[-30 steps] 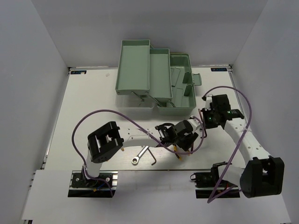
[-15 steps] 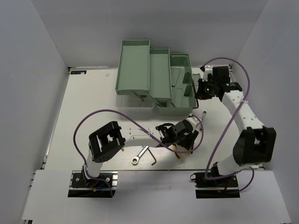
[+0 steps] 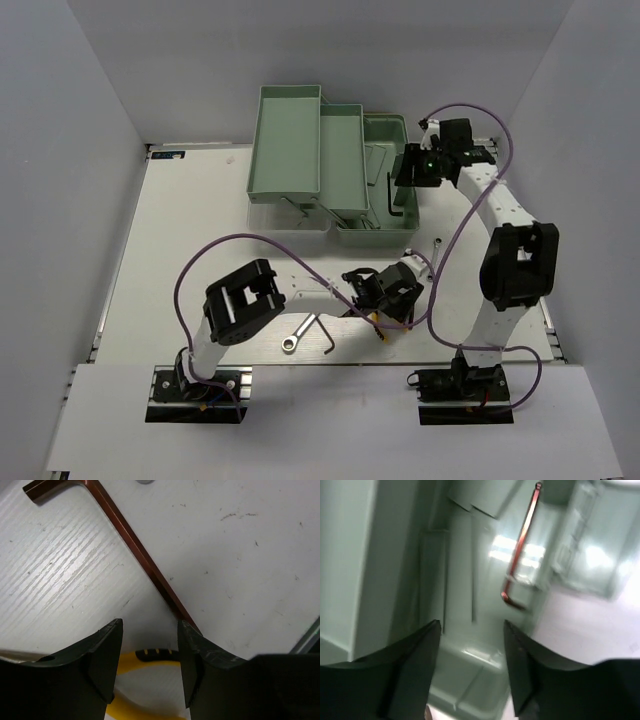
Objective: Sort the tools into containers
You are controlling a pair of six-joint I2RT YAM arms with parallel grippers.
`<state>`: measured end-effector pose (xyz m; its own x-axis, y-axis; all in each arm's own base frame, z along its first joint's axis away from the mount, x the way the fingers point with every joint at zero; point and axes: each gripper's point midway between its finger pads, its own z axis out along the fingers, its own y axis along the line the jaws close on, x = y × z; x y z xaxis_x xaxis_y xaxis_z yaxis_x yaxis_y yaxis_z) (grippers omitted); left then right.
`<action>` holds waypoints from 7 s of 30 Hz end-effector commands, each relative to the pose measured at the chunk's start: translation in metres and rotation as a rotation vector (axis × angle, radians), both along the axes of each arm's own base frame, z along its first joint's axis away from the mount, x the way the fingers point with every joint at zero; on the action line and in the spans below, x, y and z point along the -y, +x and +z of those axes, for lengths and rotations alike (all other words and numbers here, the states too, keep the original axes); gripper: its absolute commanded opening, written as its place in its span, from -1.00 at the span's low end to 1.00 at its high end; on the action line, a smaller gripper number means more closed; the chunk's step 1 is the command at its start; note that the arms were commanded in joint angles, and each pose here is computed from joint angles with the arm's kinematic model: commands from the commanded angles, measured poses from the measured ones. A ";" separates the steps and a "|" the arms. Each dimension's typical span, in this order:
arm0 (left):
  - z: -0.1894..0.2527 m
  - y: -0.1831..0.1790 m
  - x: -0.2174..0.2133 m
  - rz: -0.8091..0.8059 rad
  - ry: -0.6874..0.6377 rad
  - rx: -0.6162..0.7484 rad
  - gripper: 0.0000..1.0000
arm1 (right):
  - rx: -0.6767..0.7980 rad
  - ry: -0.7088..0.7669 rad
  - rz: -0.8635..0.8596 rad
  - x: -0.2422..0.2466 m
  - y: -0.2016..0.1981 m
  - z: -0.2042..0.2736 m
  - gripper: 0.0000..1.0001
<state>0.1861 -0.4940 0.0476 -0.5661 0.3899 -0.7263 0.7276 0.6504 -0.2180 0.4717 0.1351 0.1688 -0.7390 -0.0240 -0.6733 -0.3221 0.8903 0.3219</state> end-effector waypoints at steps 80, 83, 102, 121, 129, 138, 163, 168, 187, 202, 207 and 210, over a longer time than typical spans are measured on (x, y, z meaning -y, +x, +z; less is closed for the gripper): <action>0.120 0.107 -0.021 0.295 0.053 0.233 -1.00 | 0.181 0.193 -0.489 0.137 -0.193 0.018 -1.00; 0.140 0.117 -0.019 0.293 0.011 0.251 -1.00 | 0.178 0.210 -0.456 0.132 -0.194 0.016 -1.00; 0.138 0.093 -0.009 0.097 0.036 0.169 -1.00 | 0.156 0.224 -0.472 0.135 -0.194 0.008 -1.00; 0.011 0.075 -0.009 0.104 0.230 -0.016 0.14 | 0.114 0.231 -0.472 0.136 -0.194 -0.002 -0.73; -0.014 0.075 -0.020 0.129 0.294 -0.025 -0.37 | 0.116 0.239 -0.476 0.137 -0.195 0.000 -0.73; 0.048 0.074 -0.001 0.094 0.168 0.022 -1.00 | 0.120 0.242 -0.473 0.136 -0.197 0.000 -0.69; 0.217 0.180 -0.025 0.366 -0.161 0.255 -1.00 | 0.125 0.255 -0.440 0.132 -0.199 0.000 -0.41; 0.221 0.218 -0.027 0.443 -0.189 0.295 -1.00 | 0.116 0.270 -0.432 0.129 -0.199 -0.002 -0.41; 0.188 0.289 -0.013 0.535 -0.300 0.311 0.34 | 0.092 0.391 -0.160 0.089 -0.213 -0.006 0.01; 0.317 0.159 -0.064 0.246 -0.472 0.362 -0.10 | 0.168 0.411 0.432 0.010 -0.246 0.026 -0.28; 0.310 0.093 -0.181 0.336 -0.391 0.386 -0.82 | 0.124 0.278 0.700 -0.044 -0.264 0.021 -0.70; 0.246 0.063 -0.237 0.401 -0.236 0.318 -0.16 | 0.052 0.118 0.827 -0.080 -0.284 -0.016 -0.75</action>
<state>0.2643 -0.3040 0.3608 -0.2688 -0.1283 -0.9546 0.5939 0.7582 -0.2692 0.2015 0.1965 0.1811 -0.5360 -0.3085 -0.7859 -0.8347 0.3331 0.4385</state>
